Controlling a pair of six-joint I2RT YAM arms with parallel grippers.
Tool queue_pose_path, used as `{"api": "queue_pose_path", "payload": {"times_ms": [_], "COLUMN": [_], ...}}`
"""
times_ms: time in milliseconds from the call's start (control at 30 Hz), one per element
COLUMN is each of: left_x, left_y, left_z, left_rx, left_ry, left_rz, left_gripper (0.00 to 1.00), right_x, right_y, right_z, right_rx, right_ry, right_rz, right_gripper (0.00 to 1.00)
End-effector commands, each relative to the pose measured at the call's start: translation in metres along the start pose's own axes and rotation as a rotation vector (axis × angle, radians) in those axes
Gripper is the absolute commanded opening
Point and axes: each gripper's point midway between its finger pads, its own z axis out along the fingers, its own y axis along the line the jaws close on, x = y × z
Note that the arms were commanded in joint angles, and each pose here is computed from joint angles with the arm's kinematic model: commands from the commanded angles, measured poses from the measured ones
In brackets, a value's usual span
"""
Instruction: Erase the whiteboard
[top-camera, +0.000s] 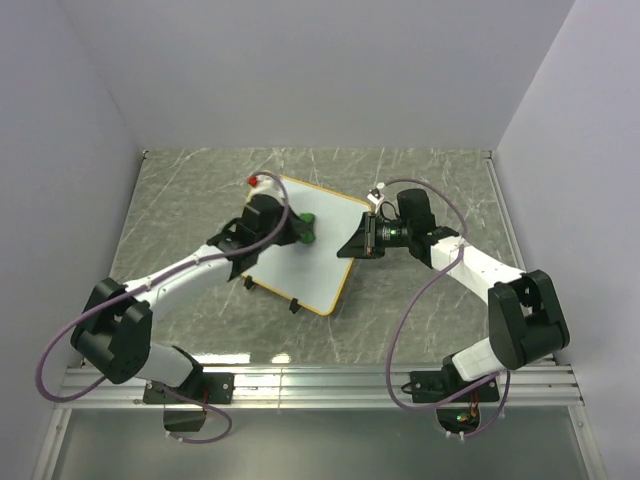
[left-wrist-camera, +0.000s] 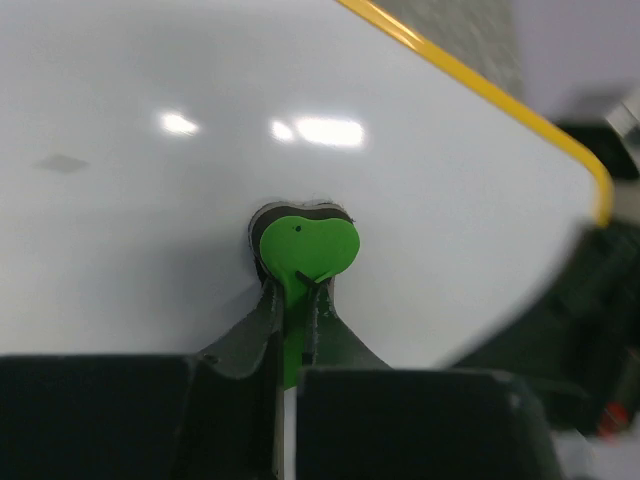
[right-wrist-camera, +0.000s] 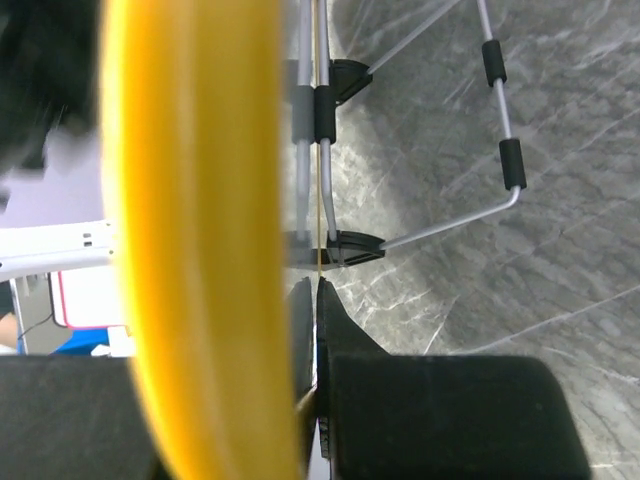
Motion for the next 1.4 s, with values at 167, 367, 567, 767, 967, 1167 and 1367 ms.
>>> {"api": "queue_pose_path", "payload": {"times_ms": [167,367,567,767,967,1167,1367], "left_x": [0.122,0.086,0.017,-0.022,-0.032,-0.026,-0.002], "left_y": [-0.044,0.002,0.081,0.118,0.094,0.026,-0.005], "left_z": [-0.029,-0.019,0.000,0.021,0.034,0.036,0.034], "left_rx": [0.098,-0.013,-0.235,-0.332,-0.247,-0.104,-0.033], "left_ry": [0.333,0.256,0.150,0.119,0.132,0.193,0.257], "left_rz": [0.086,0.061,0.039,-0.005,0.010,0.098,0.080], "left_gripper": [0.00,0.00,0.00,0.00,0.00,0.00,0.00], "right_x": [-0.012,-0.012,-0.006,-0.002,-0.002,-0.005,-0.006], "right_y": [0.001,0.004,0.001,-0.001,-0.001,-0.001,-0.001], "right_z": [0.015,0.016,0.013,0.010,0.011,0.014,0.017], "right_rx": [0.021,0.020,0.034,0.048,0.047,0.042,0.035], "right_ry": [-0.006,-0.003,0.008,0.017,0.016,0.014,0.013], "right_rz": [-0.003,-0.011,-0.018,-0.025,-0.026,-0.023,-0.024], "right_gripper": [0.00,0.00,0.00,0.00,0.00,0.00,0.00]}}
